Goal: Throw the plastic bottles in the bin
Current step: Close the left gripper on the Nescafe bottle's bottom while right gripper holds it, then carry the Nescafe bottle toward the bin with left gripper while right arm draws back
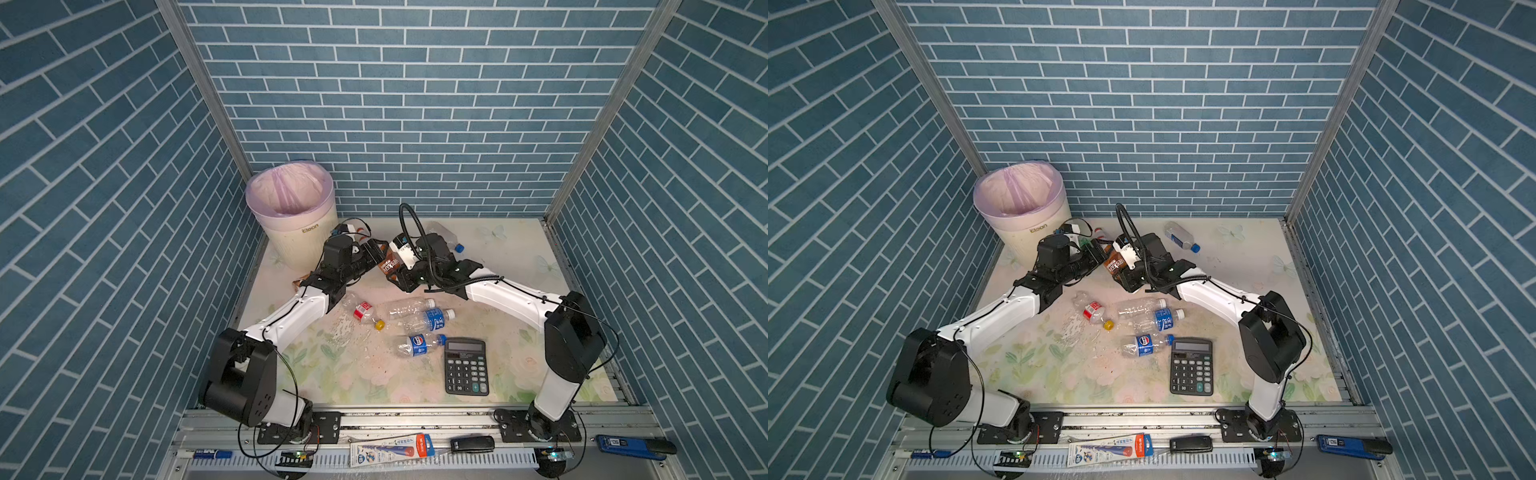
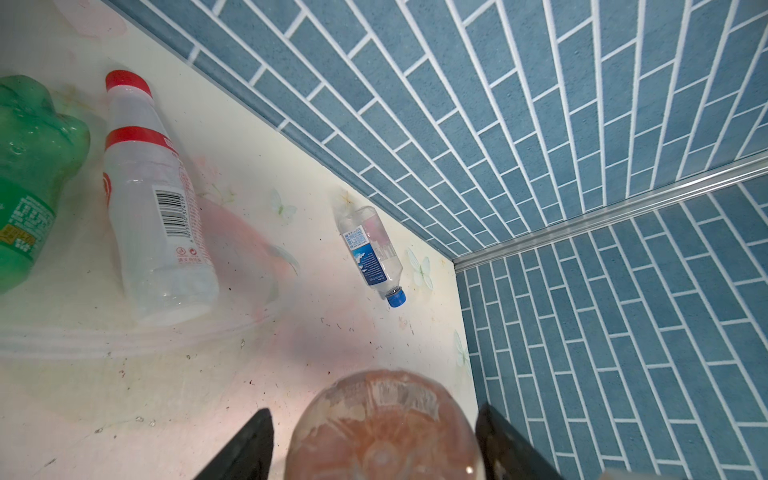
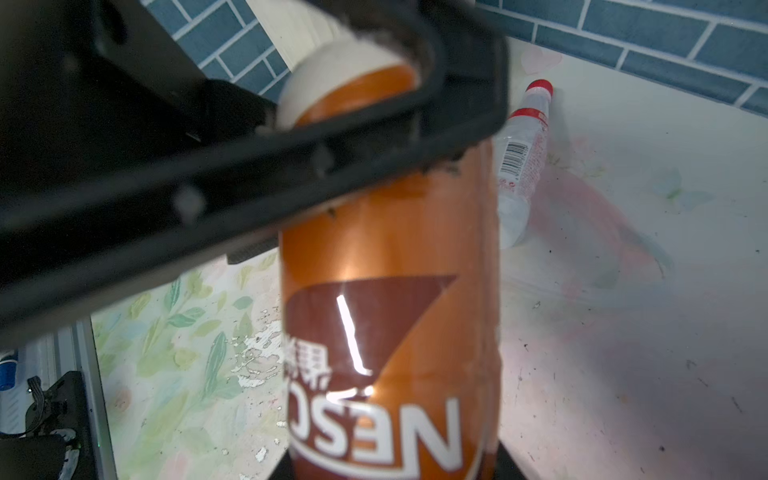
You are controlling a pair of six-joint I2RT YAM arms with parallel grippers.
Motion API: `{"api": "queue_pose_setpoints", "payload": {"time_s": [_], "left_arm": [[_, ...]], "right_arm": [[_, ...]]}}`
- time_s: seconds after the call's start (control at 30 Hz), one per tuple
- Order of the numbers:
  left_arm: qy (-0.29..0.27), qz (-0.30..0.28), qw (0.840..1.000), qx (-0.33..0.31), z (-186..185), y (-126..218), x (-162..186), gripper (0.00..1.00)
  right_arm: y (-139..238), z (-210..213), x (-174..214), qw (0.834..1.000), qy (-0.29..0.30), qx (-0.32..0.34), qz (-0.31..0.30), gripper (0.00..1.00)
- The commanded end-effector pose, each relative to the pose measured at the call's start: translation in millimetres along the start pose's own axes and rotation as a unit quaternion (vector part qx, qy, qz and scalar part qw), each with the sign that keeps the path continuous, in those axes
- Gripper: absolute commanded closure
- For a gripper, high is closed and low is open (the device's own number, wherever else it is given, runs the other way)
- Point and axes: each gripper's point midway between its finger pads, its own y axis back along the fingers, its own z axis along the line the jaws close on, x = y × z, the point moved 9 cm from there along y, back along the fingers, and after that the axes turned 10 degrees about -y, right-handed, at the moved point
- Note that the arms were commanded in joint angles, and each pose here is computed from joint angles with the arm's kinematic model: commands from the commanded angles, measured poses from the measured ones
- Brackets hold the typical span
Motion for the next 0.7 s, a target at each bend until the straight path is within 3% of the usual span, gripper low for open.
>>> {"api": "queue_pose_setpoints", "payload": {"time_s": [0.0, 0.3, 0.5, 0.67], "left_arm": [[-0.007, -0.007, 1.0, 0.001, -3.0, -2.0, -2.4, 0.25], [-0.01, -0.001, 1.0, 0.004, -2.4, -5.1, -1.2, 0.33], [-0.011, 0.0, 1.0, 0.004, -1.4, -4.3, 0.1, 0.44], [-0.028, -0.003, 1.0, -0.011, -1.8, 1.7, -1.3, 0.48]], "right_arm": [[-2.4, 8.3, -12.6, 1.0, 0.004, -0.018, -0.017, 0.57], [-4.1, 8.0, -11.6, 1.0, 0.007, -0.018, -0.013, 0.57], [-5.6, 8.0, -14.1, 1.0, 0.008, -0.016, -0.017, 0.57], [-5.3, 6.8, -16.0, 1.0, 0.007, -0.006, -0.017, 0.46]]}}
